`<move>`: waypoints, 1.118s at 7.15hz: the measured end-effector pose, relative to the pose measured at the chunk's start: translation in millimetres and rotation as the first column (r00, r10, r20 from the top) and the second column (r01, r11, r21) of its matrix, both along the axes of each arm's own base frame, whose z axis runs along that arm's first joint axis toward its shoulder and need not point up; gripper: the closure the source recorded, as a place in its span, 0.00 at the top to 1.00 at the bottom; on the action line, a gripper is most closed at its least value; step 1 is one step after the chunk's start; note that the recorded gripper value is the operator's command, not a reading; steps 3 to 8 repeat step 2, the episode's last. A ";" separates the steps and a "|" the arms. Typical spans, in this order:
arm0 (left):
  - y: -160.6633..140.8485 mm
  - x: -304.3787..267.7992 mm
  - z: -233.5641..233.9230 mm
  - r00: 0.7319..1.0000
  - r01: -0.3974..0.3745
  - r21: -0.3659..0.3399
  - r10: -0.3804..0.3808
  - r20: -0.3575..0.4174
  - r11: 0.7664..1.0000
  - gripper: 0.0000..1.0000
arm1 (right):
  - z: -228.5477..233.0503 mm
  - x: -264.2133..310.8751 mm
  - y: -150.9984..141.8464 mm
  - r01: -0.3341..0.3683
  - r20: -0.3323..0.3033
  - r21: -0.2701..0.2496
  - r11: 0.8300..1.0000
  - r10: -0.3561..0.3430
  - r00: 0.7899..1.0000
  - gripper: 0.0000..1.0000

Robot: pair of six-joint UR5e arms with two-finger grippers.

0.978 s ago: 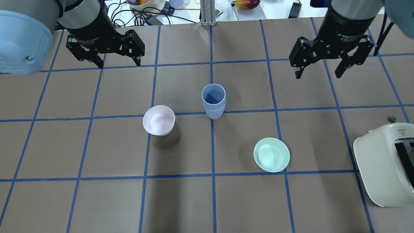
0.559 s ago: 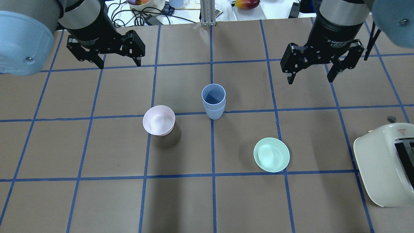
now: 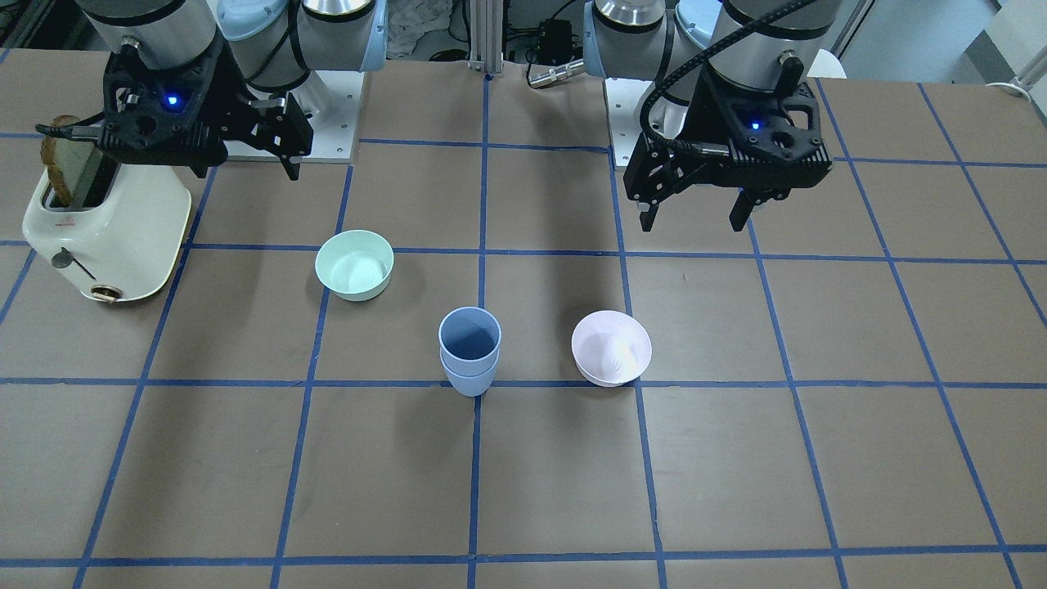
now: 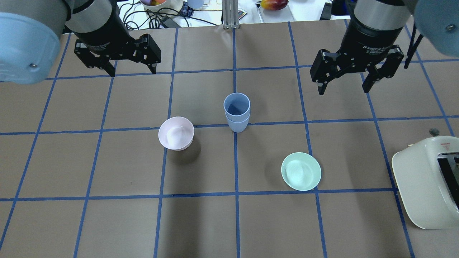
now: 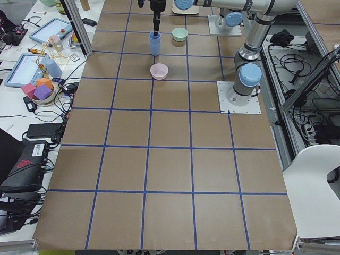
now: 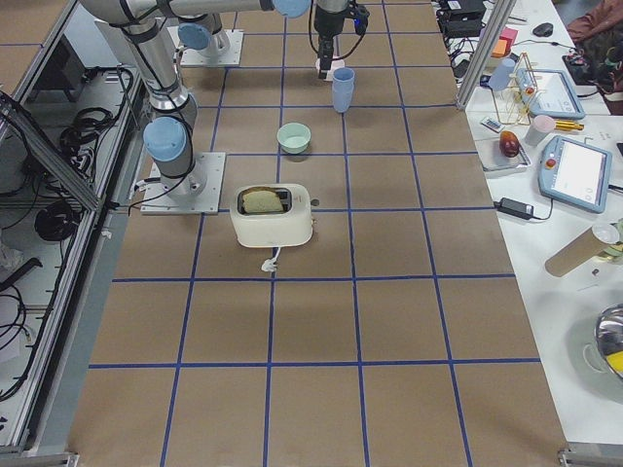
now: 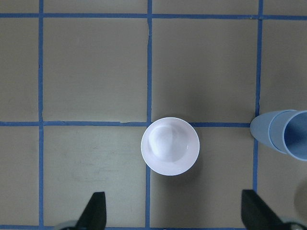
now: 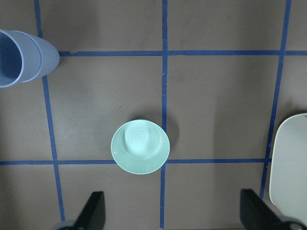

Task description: Stack blue cups with both arms

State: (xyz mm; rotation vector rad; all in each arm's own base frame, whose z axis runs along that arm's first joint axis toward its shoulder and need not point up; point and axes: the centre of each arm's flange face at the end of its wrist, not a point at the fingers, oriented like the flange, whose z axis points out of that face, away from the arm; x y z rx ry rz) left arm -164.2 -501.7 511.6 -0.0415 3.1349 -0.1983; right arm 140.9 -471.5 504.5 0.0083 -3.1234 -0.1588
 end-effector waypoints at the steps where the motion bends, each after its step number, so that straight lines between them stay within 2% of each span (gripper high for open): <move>1: 0.3 0.0 0.1 1.000 -0.001 0.000 0.001 0.000 1.000 1.00 | -1.5 -0.2 2.2 0.000 -0.002 0.003 1.000 0.000 1.000 1.00; 8: 0.5 -0.2 0.0 1.000 -0.001 0.000 0.001 0.000 1.000 1.00 | -3.2 -0.4 3.3 -0.003 -0.003 0.006 1.000 0.003 1.000 1.00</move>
